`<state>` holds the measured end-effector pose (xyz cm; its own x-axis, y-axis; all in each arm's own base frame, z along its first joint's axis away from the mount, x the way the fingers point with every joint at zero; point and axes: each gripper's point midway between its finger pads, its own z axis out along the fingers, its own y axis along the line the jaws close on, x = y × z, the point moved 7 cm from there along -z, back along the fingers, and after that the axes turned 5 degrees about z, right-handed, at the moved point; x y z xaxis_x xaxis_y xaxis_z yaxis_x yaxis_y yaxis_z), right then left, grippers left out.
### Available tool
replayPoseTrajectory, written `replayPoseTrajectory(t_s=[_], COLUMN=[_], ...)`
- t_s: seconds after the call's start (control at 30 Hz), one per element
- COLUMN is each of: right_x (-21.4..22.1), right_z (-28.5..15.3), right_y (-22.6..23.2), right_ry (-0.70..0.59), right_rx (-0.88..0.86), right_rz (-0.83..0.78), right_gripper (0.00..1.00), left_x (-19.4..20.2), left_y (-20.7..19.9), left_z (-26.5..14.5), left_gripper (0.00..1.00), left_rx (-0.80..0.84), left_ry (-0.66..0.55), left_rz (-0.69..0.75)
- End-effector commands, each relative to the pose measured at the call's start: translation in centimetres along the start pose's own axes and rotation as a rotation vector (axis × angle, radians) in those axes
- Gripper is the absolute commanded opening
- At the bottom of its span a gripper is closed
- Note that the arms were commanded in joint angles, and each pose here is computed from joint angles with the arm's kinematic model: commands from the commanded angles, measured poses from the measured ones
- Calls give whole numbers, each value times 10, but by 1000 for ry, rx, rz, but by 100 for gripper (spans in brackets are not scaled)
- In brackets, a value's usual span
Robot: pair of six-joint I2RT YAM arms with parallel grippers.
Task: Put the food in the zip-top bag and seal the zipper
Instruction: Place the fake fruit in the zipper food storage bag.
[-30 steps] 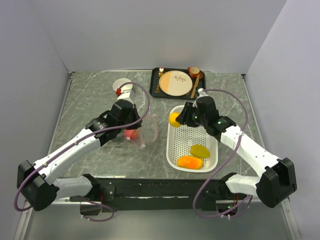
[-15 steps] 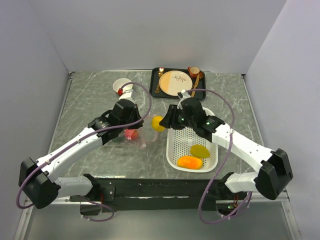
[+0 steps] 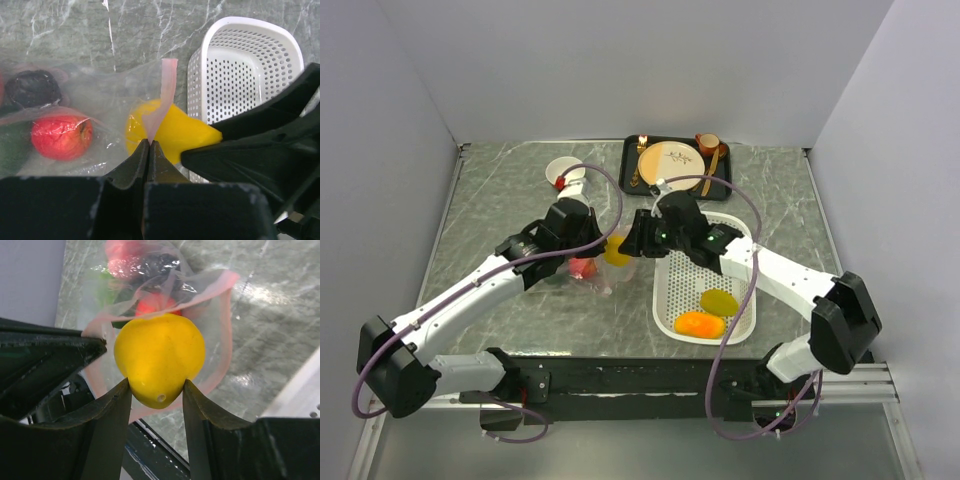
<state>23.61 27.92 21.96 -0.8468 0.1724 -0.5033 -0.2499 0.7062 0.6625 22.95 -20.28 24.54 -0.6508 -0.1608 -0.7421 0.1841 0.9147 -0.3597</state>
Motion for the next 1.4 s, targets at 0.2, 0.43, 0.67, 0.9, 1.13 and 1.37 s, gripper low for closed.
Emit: replayPoseTrajectory(t_s=[0.2,0.43,0.67,0.9,1.13,1.37], right_x=[-14,-13,-22,-29,-4,43], right_z=[21,23,-6,-46,-77,-104], right_y=[46,37,15,-24,-81,-115], right_ry=[30,15,-110,-269,-231,-102], right_rx=[-240,-169,26,274,551,733], right_rz=[-24,-39,-106,-59,10,188], right_gripper=[18,78,92,98,100,100], left_x=[-35,-35,-36,-37,-32,-27], left_y=[-18,-10,-7,-3,-2,-5], left_z=[-31,-35,-39,-42,-37,-29], left_gripper=[1,1,1,1,1,1], left_rx=[80,29,20,-3,0,25], left_ry=[-115,-129,-154,-184,-162,-141], left_rz=[-42,-49,-58,-76,-68,-65])
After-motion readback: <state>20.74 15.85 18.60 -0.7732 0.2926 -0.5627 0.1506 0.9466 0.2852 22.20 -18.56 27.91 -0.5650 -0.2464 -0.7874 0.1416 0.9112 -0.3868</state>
